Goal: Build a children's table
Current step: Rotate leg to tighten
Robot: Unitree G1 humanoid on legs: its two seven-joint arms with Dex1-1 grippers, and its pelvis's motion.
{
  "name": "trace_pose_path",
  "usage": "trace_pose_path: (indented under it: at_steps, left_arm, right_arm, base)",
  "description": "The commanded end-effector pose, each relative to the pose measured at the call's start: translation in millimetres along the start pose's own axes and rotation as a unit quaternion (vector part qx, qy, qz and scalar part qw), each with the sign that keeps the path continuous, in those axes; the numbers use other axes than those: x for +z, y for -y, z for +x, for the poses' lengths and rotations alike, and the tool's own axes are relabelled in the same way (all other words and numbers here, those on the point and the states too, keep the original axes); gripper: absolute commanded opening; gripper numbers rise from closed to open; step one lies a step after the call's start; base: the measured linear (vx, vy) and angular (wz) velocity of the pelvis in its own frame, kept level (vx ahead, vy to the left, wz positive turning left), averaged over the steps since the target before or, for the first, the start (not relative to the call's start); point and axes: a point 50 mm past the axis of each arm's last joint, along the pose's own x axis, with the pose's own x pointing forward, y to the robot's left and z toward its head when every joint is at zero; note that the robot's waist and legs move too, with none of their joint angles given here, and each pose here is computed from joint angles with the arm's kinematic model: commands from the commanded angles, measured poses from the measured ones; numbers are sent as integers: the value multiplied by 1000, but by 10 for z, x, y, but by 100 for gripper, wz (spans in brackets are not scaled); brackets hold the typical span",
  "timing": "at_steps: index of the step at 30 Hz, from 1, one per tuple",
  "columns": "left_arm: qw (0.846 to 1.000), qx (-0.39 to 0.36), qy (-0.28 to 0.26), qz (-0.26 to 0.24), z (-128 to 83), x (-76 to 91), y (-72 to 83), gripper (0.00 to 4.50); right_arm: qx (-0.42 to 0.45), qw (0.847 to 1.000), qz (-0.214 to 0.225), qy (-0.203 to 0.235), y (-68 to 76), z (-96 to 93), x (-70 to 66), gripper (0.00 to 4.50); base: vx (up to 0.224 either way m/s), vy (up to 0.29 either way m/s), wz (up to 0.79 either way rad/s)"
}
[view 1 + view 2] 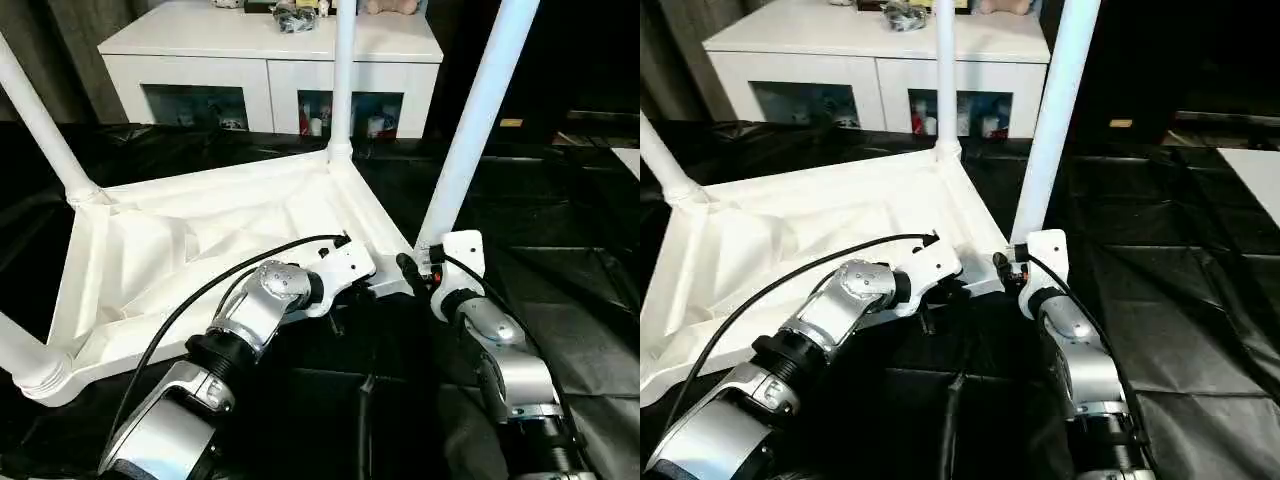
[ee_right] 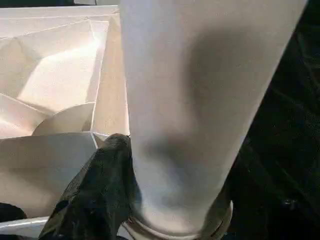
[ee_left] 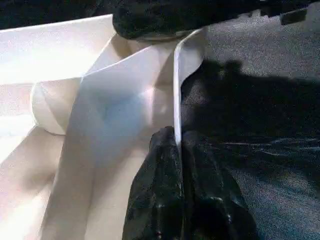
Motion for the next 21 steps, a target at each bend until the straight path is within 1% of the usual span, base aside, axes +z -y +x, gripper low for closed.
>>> trace_pose_path:
  at_steps: [1,4,6,7,9,10,11,13,14,15,18,20,21]
  left_arm:
    - [1000,13,1,-8,27,-56,11,0]
    - [1000,17,-1,-8,1,-80,-19,0]
    - [1000,17,-2,-6,-16,-97,-33,0]
    - [1000,16,-5,1,-39,-121,-47,0]
    - [1000,18,-5,4,-60,-139,-66,0]
    - [1000,17,-4,4,-66,-144,-70,0]
    - [1000,20,-5,7,-74,-151,-82,0]
    - [1000,18,-2,18,-90,-152,-107,0]
    - [999,23,-2,22,-98,-150,-125,0]
    - [999,23,2,31,-100,-133,-141,0]
    - [999,17,17,36,-95,-89,-147,0]
    - [999,8,29,43,-87,-50,-137,0]
    - [997,-1,43,61,-81,-12,-123,0]
  right_arm:
    - [28,999,0,16,-81,-37,35,327]
    - [38,999,-13,18,-46,-42,45,368]
    - [40,998,-32,20,14,-56,63,368]
    - [74,996,-48,24,93,-104,88,368]
    - [129,990,-39,26,153,-193,105,368]
    - [158,986,-47,27,173,-247,107,368]
    - [185,980,-67,26,203,-313,99,368]
    - [235,966,-109,7,334,-498,52,368]
    - [248,961,-121,-1,396,-570,36,368]
    - [249,960,-130,-8,484,-629,26,368]
    - [240,962,-132,-7,588,-675,42,368]
    - [244,961,-128,5,606,-699,82,368]
    - [259,958,-122,16,580,-727,114,368]
  base:
    - [0,0,0]
    - [0,0,0]
    - [0,0,0]
    - [0,0,0]
    - [0,0,0]
    - [0,0,0]
    - [0,0,0]
    - [0,0,0]
    - [0,0,0]
    - [0,0,0]
    - [0,0,0]
    - [0,0,0]
    - [0,0,0]
